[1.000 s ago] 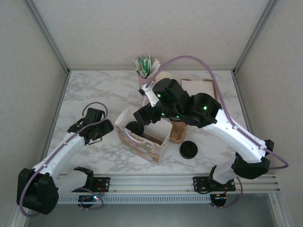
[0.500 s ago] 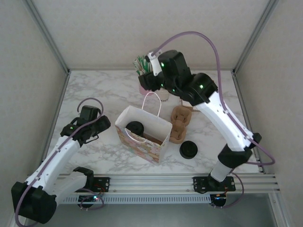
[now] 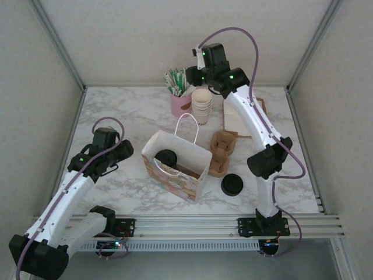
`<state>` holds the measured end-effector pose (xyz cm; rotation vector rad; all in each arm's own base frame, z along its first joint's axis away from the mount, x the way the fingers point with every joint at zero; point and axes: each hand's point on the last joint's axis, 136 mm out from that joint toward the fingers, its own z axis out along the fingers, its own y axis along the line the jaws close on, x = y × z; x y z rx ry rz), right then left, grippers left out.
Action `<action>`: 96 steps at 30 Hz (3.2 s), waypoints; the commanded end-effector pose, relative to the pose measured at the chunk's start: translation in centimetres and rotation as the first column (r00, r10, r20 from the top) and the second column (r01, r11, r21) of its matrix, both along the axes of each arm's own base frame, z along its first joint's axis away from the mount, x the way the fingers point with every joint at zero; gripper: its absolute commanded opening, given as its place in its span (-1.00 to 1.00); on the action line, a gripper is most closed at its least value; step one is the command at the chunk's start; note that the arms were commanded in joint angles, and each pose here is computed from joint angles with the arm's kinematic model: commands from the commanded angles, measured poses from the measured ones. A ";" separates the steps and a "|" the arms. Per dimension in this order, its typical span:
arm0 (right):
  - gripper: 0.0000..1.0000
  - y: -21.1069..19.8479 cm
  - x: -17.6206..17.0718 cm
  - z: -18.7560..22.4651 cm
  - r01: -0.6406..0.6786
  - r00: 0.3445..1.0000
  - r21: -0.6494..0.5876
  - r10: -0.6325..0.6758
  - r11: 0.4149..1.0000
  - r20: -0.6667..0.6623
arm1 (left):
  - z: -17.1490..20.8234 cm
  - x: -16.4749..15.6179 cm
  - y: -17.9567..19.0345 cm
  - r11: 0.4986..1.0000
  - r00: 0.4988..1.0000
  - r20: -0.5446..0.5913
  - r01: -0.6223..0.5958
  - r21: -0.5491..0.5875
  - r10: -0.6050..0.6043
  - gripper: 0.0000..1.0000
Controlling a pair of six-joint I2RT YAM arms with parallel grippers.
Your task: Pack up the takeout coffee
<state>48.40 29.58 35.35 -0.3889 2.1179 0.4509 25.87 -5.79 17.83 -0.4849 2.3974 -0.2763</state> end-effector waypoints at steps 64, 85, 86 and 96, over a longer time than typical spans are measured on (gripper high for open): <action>-0.48 -0.8 8.4 -11.7 0.005 0.964 0.199 0.048 0.980 -0.260 | 2.2 0.4 -2.7 0.988 0.992 0.055 0.120 -0.094 -0.115 0.14; -0.64 -0.6 9.2 -10.4 0.004 0.976 0.216 0.043 0.976 -0.212 | 2.0 0.6 -2.7 0.989 0.993 0.051 0.115 -0.092 -0.110 0.14; -0.65 -0.7 9.2 -10.4 0.006 0.976 0.213 0.041 0.977 -0.212 | 2.0 0.6 -2.7 0.989 0.993 0.050 0.114 -0.092 -0.110 0.13; -1.00 -0.9 8.8 -9.0 -0.003 0.981 0.205 0.043 0.979 -0.190 | 2.4 0.7 -2.8 0.989 0.993 0.058 0.112 -0.099 -0.107 0.13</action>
